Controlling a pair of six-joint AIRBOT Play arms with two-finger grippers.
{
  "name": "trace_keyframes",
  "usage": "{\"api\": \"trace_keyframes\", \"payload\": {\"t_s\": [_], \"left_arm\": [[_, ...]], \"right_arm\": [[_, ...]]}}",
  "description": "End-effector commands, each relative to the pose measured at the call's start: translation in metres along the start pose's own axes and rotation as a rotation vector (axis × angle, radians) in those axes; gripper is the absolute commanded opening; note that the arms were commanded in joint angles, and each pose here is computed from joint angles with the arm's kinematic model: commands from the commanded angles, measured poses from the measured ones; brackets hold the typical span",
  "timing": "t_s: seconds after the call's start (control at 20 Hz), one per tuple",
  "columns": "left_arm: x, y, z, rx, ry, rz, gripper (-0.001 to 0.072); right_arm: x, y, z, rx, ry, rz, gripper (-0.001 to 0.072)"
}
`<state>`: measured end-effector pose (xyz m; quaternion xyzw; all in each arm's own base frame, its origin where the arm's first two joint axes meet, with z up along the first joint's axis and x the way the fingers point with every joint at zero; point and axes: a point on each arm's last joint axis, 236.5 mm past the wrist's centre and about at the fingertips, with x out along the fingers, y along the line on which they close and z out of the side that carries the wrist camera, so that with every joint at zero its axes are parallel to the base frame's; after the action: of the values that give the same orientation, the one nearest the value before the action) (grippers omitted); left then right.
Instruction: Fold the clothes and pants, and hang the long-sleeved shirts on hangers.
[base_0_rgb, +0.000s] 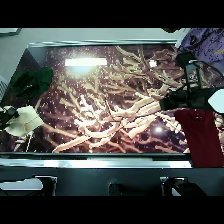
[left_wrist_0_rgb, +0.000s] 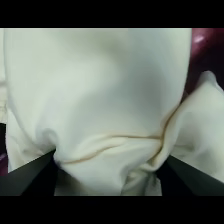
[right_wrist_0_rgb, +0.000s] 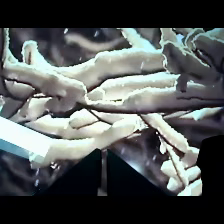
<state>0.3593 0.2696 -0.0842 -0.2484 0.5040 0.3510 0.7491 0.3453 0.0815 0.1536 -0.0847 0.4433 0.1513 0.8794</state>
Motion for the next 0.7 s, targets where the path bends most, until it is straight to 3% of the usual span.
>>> {"api": "trace_keyframes", "payload": {"t_s": [0.0, 0.3, 0.45, 0.65], "left_arm": [[0.011, -0.005, -0.01, -0.024, 0.041, -0.022, 0.0031], [-0.077, -0.06, 0.0, 0.122, -0.073, -0.132, 0.0018], [-0.176, -0.146, -0.019, 0.176, -0.186, -0.388, 0.0018], [-0.298, -0.255, -0.121, 0.253, -0.113, -0.785, 0.0019]], "right_arm": [[-0.001, 0.001, -0.007, -0.001, 0.029, 0.003, 0.0084], [-0.001, 0.002, -0.004, 0.002, 0.016, 0.009, 0.0085], [-0.001, 0.002, -0.004, 0.002, 0.018, 0.009, 0.0085], [-0.001, -0.005, -0.006, -0.009, 0.026, -0.021, 0.0086]]}}
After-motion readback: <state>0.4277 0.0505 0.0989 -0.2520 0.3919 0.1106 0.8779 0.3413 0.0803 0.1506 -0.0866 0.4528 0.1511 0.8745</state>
